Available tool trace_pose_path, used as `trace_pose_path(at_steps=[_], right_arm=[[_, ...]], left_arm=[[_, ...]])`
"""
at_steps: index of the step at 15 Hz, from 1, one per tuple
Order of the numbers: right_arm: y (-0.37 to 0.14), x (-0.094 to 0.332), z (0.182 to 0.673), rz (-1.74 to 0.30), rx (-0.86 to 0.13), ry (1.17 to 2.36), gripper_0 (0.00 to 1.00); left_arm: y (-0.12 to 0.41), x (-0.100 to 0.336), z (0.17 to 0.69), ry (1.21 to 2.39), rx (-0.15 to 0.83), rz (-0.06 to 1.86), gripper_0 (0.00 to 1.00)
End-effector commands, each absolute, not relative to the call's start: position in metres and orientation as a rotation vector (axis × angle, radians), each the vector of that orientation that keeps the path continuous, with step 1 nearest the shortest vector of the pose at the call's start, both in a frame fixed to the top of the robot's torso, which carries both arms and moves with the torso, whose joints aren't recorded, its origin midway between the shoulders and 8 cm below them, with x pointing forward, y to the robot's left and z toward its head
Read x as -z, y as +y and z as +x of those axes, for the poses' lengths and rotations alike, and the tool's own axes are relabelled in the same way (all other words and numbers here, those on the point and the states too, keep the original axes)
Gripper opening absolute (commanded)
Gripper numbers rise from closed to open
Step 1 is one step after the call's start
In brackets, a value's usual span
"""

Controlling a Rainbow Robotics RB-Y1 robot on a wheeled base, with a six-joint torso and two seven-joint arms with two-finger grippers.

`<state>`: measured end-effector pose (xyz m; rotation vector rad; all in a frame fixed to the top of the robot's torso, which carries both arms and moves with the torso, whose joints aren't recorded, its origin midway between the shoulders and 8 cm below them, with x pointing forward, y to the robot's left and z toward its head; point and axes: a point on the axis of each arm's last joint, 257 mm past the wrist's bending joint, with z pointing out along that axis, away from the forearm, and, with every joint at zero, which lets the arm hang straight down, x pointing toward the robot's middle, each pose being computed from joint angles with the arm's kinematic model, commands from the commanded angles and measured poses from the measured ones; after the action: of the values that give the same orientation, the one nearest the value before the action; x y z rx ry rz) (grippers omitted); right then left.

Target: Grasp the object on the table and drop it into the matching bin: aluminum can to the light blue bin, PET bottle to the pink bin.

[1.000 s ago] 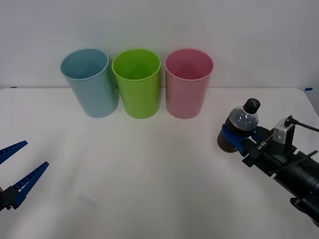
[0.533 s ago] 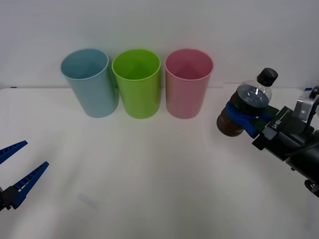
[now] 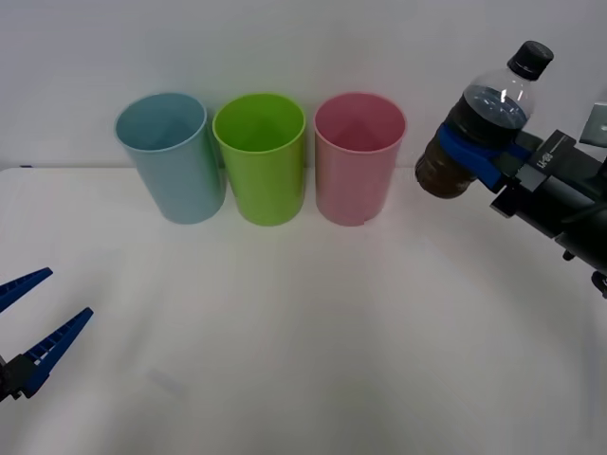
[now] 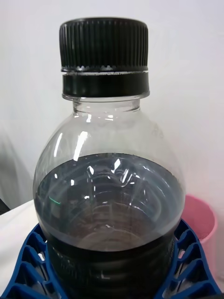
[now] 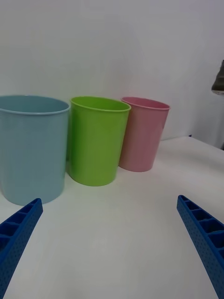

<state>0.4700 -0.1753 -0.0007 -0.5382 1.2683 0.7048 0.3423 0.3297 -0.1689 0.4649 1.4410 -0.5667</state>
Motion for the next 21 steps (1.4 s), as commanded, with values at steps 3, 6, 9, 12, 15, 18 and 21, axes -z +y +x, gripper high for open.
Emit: trace_pose_path(at_steps=[3, 6, 9, 12, 15, 18, 21], right_arm=[[-0.171, -0.010, 0.526, -0.530, -0.660, 1.266, 0.00], [-0.163, -0.007, 0.557, -0.510, -0.635, 1.280, 0.00], [-0.143, -0.005, 0.585, -0.498, -0.622, 1.291, 0.00], [-0.124, -0.004, 0.609, -0.486, -0.622, 1.309, 0.00], [-0.108, -0.007, 0.628, -0.481, -0.617, 1.319, 0.00], [-0.097, -0.004, 0.644, -0.463, -0.602, 1.336, 0.00], [-0.091, -0.002, 0.653, -0.449, -0.578, 1.343, 0.00]], left_arm=[[0.330, 0.169, 0.342, 1.441, 0.567, 0.465, 1.00], [0.330, 0.169, 0.342, 1.441, 0.567, 0.465, 1.00], [0.330, 0.169, 0.342, 1.441, 0.567, 0.465, 1.00], [0.330, 0.169, 0.342, 1.441, 0.567, 0.465, 1.00], [0.330, 0.169, 0.342, 1.441, 0.567, 0.465, 1.00], [0.330, 0.169, 0.342, 1.441, 0.567, 0.465, 1.00], [0.330, 0.169, 0.342, 1.441, 0.567, 0.465, 1.00]])
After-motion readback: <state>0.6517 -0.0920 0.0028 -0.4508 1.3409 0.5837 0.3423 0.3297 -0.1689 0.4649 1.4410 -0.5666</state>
